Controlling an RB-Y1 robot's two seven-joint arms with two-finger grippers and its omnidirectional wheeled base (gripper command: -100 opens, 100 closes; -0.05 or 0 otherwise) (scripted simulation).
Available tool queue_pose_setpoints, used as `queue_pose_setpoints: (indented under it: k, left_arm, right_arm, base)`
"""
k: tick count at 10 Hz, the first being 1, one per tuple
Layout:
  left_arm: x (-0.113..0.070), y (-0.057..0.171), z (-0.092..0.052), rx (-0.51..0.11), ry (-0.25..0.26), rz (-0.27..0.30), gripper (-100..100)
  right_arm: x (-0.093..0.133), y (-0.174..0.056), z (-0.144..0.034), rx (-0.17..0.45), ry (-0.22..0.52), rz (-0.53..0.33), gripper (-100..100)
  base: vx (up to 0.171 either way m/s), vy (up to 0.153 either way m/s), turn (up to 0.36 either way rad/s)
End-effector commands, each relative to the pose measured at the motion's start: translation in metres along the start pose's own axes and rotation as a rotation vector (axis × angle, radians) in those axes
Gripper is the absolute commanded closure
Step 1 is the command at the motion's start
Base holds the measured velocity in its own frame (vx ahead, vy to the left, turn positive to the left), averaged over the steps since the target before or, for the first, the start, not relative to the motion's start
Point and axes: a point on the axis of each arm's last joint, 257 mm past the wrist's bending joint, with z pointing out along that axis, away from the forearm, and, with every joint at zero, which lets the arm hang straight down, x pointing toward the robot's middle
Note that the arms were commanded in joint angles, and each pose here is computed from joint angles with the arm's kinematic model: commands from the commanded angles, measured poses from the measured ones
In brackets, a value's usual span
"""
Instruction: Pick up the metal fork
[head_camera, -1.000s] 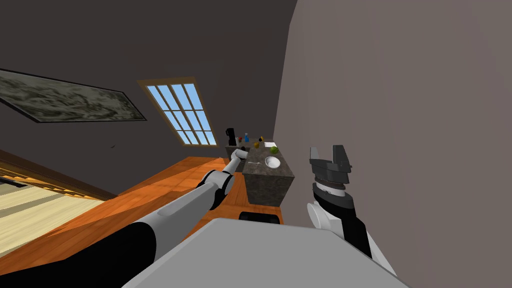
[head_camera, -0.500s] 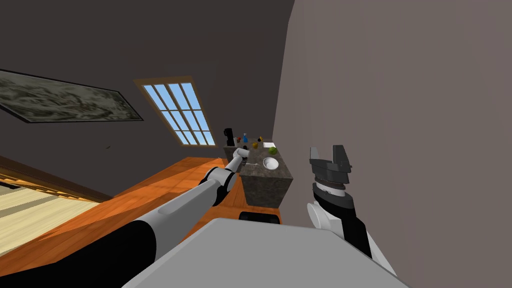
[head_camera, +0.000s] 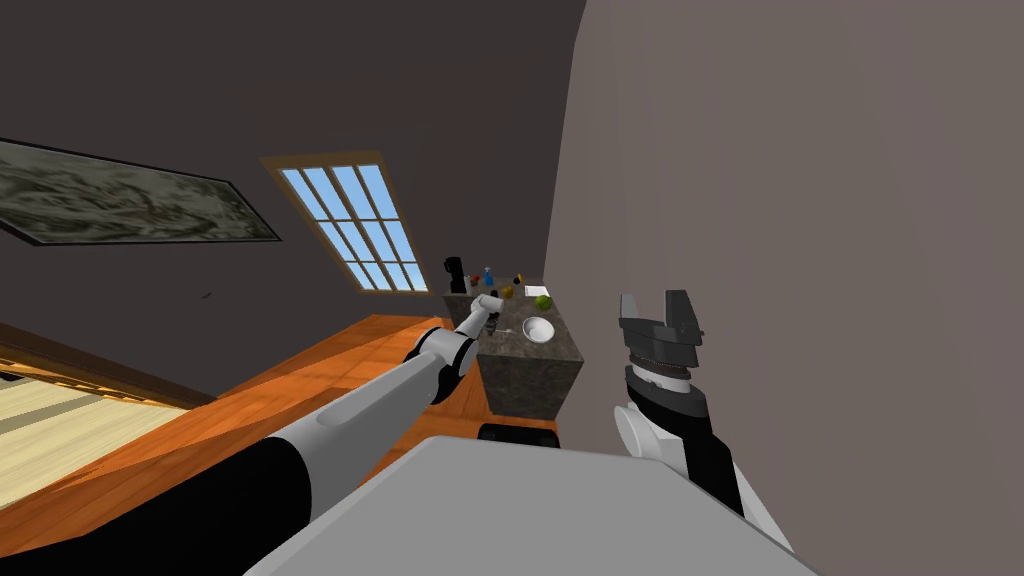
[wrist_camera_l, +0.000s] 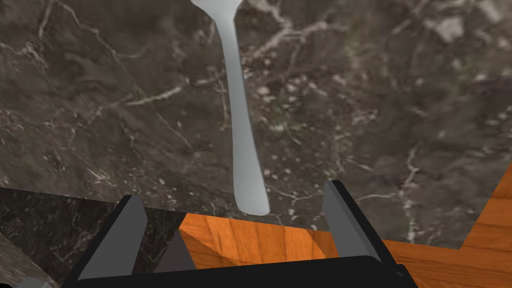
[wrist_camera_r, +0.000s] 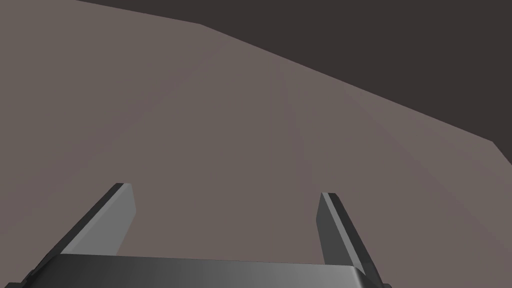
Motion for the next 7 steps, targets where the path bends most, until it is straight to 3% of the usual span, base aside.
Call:
queue_pose_setpoints:
  k: [1,4,5,6,7]
  left_arm:
    - [0.004,0.007,-0.002,-0.029,0.005,-0.004,-100]
    - [0.025,0.022,-0.007,-0.096,0.028,-0.004,-100]
    - [0.021,0.019,-0.005,-0.083,0.024,-0.004,-100]
    - [0.021,0.02,-0.005,-0.087,0.024,-0.004,0]
    - [0.02,0.026,0.006,-0.087,0.024,-0.005,-100]
  right_arm:
    - [0.0,0.0,0.0,0.0,0.0,0.0,0]
    - [0.0,0.0,0.0,0.0,0.0,0.0,0]
    - [0.0,0.0,0.0,0.0,0.0,0.0,0]
    - [0.0,0.0,0.0,0.0,0.0,0.0,0]
    - [0.0,0.0,0.0,0.0,0.0,0.0,0]
  base:
    - [0.052,-0.054,0.0]
    - [0.038,-0.043,-0.002]
    - [0.013,-0.016,0.0]
    - [0.0,0.0,0.0]
    - [0.022,-0.011,-0.009]
